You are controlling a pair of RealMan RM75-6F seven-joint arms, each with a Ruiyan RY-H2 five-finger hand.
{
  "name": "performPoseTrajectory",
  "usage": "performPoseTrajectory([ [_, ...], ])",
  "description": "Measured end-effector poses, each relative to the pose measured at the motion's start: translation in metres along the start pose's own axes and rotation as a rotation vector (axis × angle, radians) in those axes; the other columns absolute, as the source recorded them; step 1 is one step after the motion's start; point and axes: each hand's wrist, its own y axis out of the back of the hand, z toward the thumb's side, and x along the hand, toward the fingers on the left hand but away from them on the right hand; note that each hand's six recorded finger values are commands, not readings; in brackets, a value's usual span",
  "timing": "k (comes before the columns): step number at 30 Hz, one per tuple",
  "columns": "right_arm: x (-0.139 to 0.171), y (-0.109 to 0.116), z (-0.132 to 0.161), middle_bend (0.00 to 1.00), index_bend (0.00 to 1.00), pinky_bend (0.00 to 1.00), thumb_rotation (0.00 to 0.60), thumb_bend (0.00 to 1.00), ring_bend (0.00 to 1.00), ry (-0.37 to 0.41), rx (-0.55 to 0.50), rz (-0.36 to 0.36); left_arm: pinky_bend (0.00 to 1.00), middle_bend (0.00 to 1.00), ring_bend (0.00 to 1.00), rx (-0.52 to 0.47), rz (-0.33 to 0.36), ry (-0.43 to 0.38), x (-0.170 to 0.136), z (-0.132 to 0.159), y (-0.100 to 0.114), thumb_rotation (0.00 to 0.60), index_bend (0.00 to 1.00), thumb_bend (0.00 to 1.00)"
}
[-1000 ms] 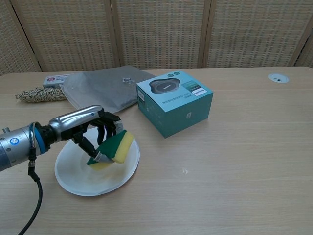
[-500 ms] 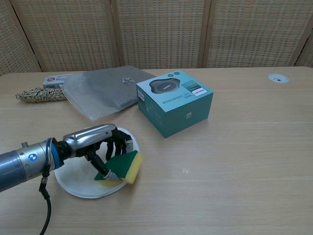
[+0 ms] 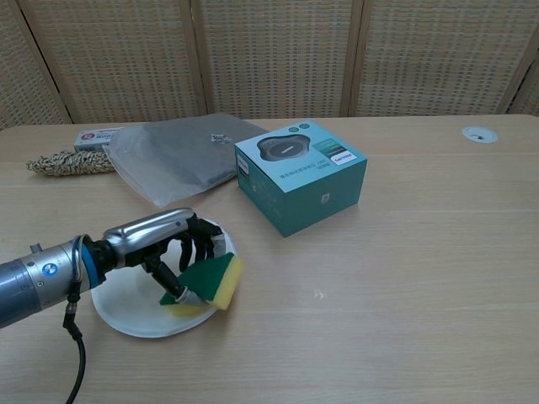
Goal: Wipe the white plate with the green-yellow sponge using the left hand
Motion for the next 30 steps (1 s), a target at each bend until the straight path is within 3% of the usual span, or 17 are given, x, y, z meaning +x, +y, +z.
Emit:
performPoseTrajectory([
  [8, 0.001, 0.001, 0.001, 0.00, 0.00, 0.00, 0.600, 0.00, 0.00, 0.004, 0.000, -0.001, 0.53, 0.63, 0.51, 0.009, 0.017, -0.007, -0.012, -0.006, 0.021, 0.600, 0.67, 0.24],
  [30, 0.000, 0.001, -0.001, 0.00, 0.00, 0.00, 0.600, 0.00, 0.00, -0.004, -0.002, 0.000, 0.53, 0.63, 0.51, 0.004, -0.023, 0.043, -0.011, -0.018, -0.011, 0.600, 0.67, 0.25],
])
